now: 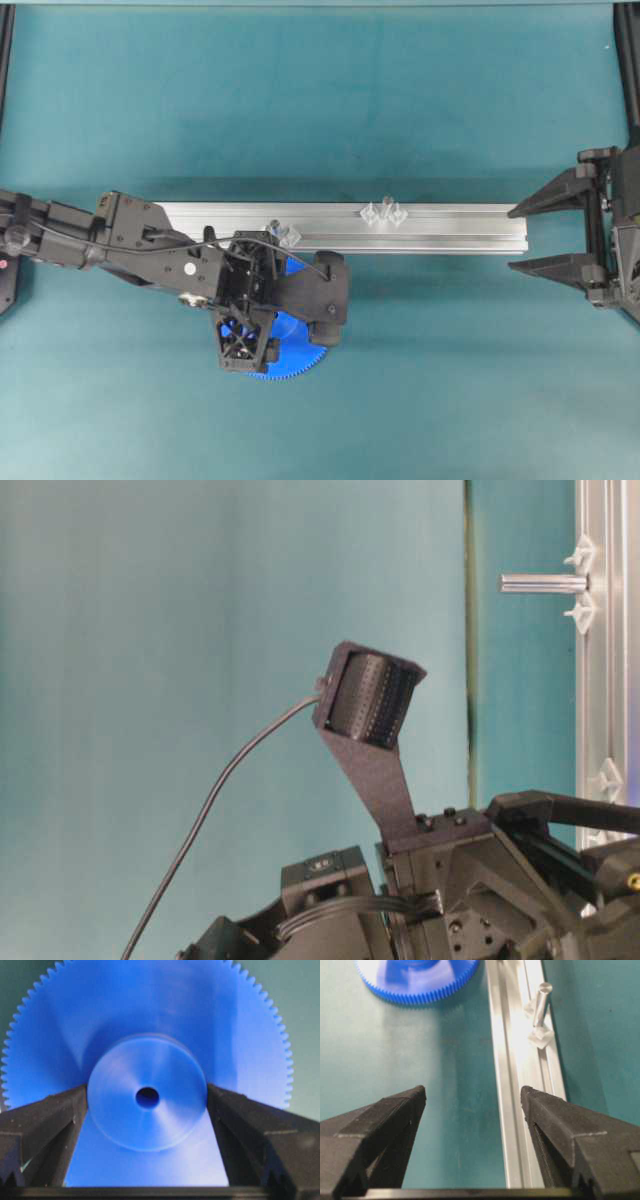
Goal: Insert the large gear onto the shaft.
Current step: 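Lift the blue gear off the table with the left gripper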
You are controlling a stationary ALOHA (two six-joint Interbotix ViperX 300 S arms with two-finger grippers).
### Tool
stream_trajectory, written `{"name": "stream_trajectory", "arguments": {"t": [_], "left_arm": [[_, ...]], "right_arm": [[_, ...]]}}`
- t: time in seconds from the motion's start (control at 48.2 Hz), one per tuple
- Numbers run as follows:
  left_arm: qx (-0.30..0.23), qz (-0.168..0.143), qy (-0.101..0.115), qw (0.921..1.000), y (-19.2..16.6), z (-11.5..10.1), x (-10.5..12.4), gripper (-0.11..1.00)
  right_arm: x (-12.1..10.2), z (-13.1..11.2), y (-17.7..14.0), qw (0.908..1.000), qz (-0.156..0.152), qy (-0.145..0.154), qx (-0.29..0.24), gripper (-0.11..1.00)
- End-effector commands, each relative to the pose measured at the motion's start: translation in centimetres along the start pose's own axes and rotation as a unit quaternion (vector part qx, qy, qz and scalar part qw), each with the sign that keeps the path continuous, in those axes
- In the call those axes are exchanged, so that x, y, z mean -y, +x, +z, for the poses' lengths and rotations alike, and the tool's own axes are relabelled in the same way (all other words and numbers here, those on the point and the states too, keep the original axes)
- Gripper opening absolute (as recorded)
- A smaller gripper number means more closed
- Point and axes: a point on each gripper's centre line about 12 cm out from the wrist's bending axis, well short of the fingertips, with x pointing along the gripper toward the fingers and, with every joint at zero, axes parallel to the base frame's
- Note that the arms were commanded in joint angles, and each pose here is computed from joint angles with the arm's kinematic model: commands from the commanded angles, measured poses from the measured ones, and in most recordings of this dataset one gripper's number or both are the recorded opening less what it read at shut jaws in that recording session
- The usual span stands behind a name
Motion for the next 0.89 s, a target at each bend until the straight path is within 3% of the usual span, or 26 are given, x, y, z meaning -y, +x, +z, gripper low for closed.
{"name": "stream_trajectory", "arguments": {"t": [0.0,0.332,0.456,0.871], "left_arm": [[0.012,0.000,-0.001,0.9999,-0.2,0.7,0.1,0.93],[0.005,0.000,-0.003,1.0000,0.4,0.5,0.1,0.91],[0.008,0.000,-0.012,0.9999,0.1,0.6,0.1,0.82],[0.061,-0.002,-0.007,0.9981,-3.6,3.0,0.1,0.78]], "right_arm": [[0.0,0.5,0.0,1.0000,-0.001,0.005,0.004,0.83],[0.0,0.6,-0.1,1.0000,-0.001,0.006,0.005,0.83],[0.0,0.6,-0.1,1.0000,-0.001,0.006,0.005,0.83],[0.0,0.5,-0.1,1.0000,-0.001,0.008,0.005,0.83]]}}
